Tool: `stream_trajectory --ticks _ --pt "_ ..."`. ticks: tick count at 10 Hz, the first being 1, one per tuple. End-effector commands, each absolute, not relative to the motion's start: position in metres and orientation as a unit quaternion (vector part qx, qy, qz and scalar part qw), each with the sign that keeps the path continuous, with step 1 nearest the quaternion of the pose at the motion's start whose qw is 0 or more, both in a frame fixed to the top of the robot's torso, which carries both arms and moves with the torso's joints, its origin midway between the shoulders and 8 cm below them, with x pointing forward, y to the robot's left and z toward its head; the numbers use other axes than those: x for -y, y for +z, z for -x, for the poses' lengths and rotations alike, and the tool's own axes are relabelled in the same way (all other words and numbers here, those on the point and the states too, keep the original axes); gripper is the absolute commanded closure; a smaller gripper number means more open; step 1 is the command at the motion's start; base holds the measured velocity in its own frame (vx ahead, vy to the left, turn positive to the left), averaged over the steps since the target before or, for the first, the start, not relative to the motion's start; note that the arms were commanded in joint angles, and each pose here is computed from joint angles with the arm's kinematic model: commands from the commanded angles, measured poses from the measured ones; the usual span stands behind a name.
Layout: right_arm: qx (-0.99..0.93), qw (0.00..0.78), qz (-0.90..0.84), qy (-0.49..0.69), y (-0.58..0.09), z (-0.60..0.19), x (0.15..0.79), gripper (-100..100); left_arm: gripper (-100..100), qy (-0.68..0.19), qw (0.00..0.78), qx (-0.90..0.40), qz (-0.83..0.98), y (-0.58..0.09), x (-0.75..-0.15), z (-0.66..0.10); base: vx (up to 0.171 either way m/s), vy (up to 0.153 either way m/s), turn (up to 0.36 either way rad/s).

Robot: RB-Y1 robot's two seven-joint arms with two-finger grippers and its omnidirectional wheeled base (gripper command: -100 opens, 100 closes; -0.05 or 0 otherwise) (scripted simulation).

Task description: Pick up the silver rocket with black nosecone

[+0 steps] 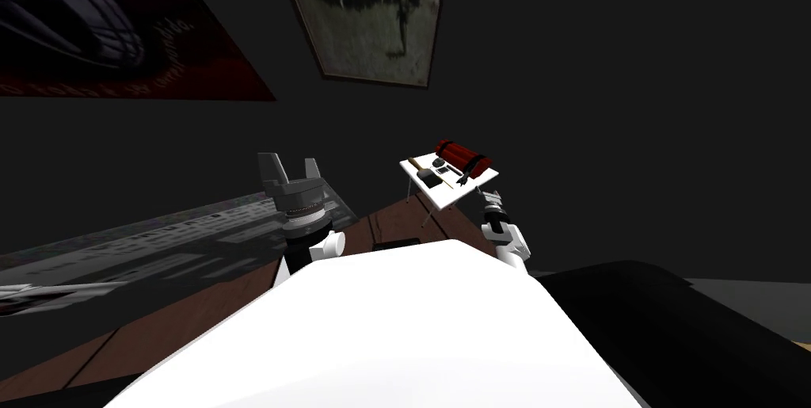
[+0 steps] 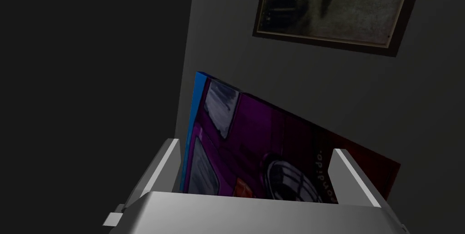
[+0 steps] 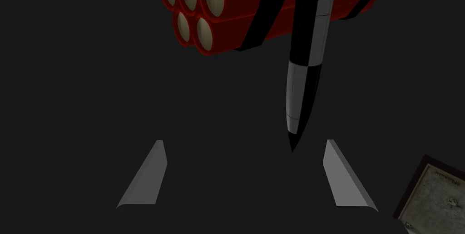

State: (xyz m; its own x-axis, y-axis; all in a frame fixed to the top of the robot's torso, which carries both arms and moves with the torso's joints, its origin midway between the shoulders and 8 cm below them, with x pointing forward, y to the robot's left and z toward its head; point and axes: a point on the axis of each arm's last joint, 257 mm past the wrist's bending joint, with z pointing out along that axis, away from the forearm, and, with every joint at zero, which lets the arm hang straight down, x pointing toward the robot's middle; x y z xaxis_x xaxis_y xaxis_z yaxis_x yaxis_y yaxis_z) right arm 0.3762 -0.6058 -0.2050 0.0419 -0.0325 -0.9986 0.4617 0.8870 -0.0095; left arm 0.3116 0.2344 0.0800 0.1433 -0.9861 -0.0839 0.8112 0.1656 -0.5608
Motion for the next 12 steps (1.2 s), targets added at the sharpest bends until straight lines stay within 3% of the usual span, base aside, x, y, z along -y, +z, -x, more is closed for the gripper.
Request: stream_trajectory --ticks 1,10,11,12 --pt "-0.672 0.696 -0.17 -0.188 -0.214 -0.363 0.616 -100 0 -0.615 0.73 -0.223 0.196 0.08 -0.234 -0.312 -0.001 0.101 -0.002" --pt "-0.676 0.678 -0.201 -0.208 -0.228 -0.326 0.636 -100 0 -0.615 0.73 -0.223 0.196 0.08 -0.235 -0.311 0.206 -0.018 0.089" --pt "-0.676 0.678 -0.202 -0.208 -0.228 -0.326 0.636 0 0 -0.615 0.73 -0.223 0.196 0.08 -0.234 -0.311 0.019 -0.004 0.0" --pt "-0.676 0.678 -0.201 -0.208 -0.228 -0.326 0.636 -100 0 -0.615 0.73 -0.223 0.196 0.08 -0.234 -0.312 0.01 -0.002 0.002"
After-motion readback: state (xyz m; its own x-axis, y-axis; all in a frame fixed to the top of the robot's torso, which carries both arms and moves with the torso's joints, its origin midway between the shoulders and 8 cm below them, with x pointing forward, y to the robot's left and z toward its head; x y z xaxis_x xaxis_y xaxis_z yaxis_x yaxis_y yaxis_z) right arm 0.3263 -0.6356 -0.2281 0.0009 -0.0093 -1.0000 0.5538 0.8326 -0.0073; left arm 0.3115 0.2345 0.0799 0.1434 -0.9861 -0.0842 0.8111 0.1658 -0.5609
